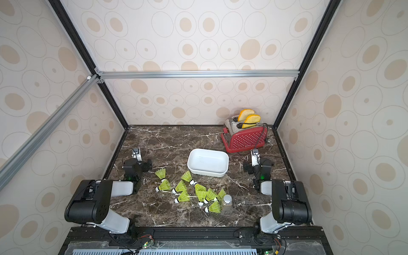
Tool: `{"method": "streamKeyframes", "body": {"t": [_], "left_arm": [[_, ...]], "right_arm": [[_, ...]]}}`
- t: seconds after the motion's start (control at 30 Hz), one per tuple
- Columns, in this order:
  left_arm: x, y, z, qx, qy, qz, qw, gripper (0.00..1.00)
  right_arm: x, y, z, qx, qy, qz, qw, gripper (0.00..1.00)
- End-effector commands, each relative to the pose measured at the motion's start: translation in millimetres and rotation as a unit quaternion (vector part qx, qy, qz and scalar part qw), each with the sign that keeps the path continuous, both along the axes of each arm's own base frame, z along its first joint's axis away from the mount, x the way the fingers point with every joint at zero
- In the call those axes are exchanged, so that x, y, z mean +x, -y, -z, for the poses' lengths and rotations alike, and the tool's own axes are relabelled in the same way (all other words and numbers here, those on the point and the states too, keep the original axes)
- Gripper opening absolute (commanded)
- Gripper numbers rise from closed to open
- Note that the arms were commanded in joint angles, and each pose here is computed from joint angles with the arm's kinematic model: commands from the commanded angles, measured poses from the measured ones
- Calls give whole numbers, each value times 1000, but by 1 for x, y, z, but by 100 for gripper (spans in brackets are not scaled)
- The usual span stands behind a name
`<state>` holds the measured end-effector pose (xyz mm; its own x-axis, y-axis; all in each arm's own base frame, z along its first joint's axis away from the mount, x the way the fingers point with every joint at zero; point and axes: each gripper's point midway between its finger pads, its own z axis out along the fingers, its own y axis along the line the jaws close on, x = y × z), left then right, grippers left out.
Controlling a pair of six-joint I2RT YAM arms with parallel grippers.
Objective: Put the shuttlecocks into the storage box
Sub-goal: Pick up the shuttlecock at the center of the board.
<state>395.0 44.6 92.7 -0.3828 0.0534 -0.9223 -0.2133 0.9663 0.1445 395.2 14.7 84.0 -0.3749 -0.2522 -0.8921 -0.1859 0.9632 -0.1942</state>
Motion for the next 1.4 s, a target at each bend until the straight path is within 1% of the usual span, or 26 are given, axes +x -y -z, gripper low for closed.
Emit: {"method": "streamKeyframes", "body": {"t": [0.0,0.67,0.73,0.77,0.83,0.9,0.97,1.03,1.13,1.17,1.23,1.3,1.33,1.37], "left_arm": [[4,-2,-6,-7,8,-2,1000,99],[3,-2,-5,-7,7,-2,1000,99],[4,-6,-12,-4,10,-15,1000,99],[5,-8,-17,-3,-2,-23,1000,99],[5,-13,-29,4,-19,-41,999,99],[4,-13,-41,11,-21,-49,999,99],[4,-15,-64,16,-3,-63,998,99],[9,-14,-95,15,34,-66,997,99],[21,-13,-150,10,80,-71,994,99],[24,-15,-171,2,98,-78,992,99],[31,-11,-212,-10,136,-72,988,99],[34,-2,-261,-14,176,-65,982,99],[34,3,-282,-17,194,-64,979,99],[34,4,-304,-50,214,-76,973,99]], "right_arm": [[1,2,0,5,-1,6,1000,100],[1,3,0,3,-1,8,1000,100],[2,10,-6,1,-2,30,1000,100],[3,13,-12,3,-3,43,999,100],[4,24,-24,4,-42,77,996,100],[7,30,-39,12,-72,104,992,100],[12,27,-59,20,-85,100,991,100],[16,27,-85,32,-75,105,991,100],[20,27,-137,49,-19,108,993,100],[20,27,-159,58,5,110,992,100],[20,25,-206,73,51,107,990,100],[18,18,-266,92,103,100,985,100],[17,15,-289,117,115,95,982,100],[16,7,-308,158,111,83,978,100]]}}
